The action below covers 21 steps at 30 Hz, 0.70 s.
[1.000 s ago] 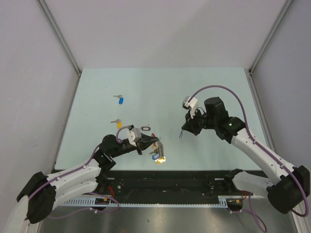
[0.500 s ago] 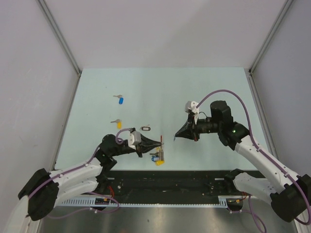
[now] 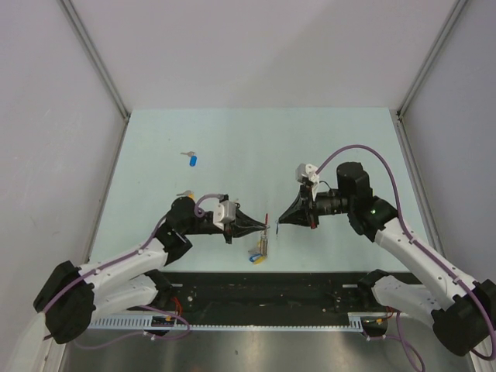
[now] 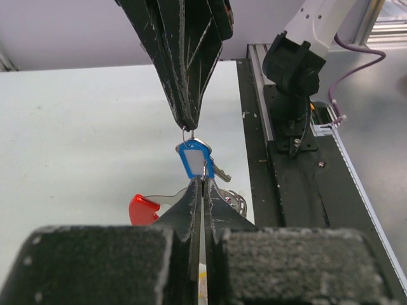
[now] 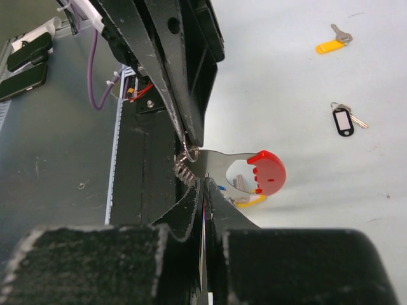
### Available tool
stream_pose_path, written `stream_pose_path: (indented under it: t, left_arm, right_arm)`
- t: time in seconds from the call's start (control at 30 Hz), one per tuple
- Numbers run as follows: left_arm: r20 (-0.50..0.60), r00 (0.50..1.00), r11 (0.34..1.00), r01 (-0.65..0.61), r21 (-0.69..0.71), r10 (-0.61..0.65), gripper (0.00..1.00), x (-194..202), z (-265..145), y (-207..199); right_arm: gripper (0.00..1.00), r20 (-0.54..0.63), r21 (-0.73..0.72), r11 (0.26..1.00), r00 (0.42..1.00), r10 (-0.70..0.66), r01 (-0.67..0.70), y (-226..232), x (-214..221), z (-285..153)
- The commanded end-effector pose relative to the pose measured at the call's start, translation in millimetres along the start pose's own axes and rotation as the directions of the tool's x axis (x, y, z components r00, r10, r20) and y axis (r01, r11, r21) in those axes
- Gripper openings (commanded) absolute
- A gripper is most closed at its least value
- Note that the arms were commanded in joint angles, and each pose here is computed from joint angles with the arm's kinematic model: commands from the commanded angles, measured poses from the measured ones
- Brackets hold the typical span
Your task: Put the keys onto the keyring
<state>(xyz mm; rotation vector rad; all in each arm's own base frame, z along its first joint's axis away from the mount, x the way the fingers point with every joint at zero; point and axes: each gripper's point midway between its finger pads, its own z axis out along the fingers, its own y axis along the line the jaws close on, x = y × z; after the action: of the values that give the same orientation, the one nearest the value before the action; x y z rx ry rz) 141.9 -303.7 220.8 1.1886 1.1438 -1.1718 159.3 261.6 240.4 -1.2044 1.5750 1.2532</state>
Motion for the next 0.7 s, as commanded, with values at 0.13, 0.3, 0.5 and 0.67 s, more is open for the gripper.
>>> stream_pose_path:
  t: [0.13,0.3,0.5,0.67]
  left_arm:
    - [-0.038,0.998,0.997,-0.056,0.049,0.058,0.01,-4.8,6.9,5.5]
    - [-0.036,0.997,0.996,-0.073,0.058,0.075,0.00,-4.2,6.3,4.0]
    - [-0.018,0.997,0.994,-0.076,0.079,0.077,0.00,-10.6,6.8,0.1]
    - [-0.007,0.996,0.990,-0.086,0.107,0.088,0.00,-13.3,6.4,-5.0]
  right_arm:
    - [0.00,0.041,-0.064,0.995,0.996,-0.075,0.077,17.1,-11.2,-3.0]
    - [0.00,0.026,-0.084,0.993,0.996,-0.081,0.083,19.8,-6.6,1.8]
    - [0.00,0.004,-0.091,0.991,0.995,-0.095,0.095,22.6,-0.5,7.4]
    - [0.00,-0.011,-0.076,0.992,0.994,-0.106,0.105,21.4,3.2,7.8]
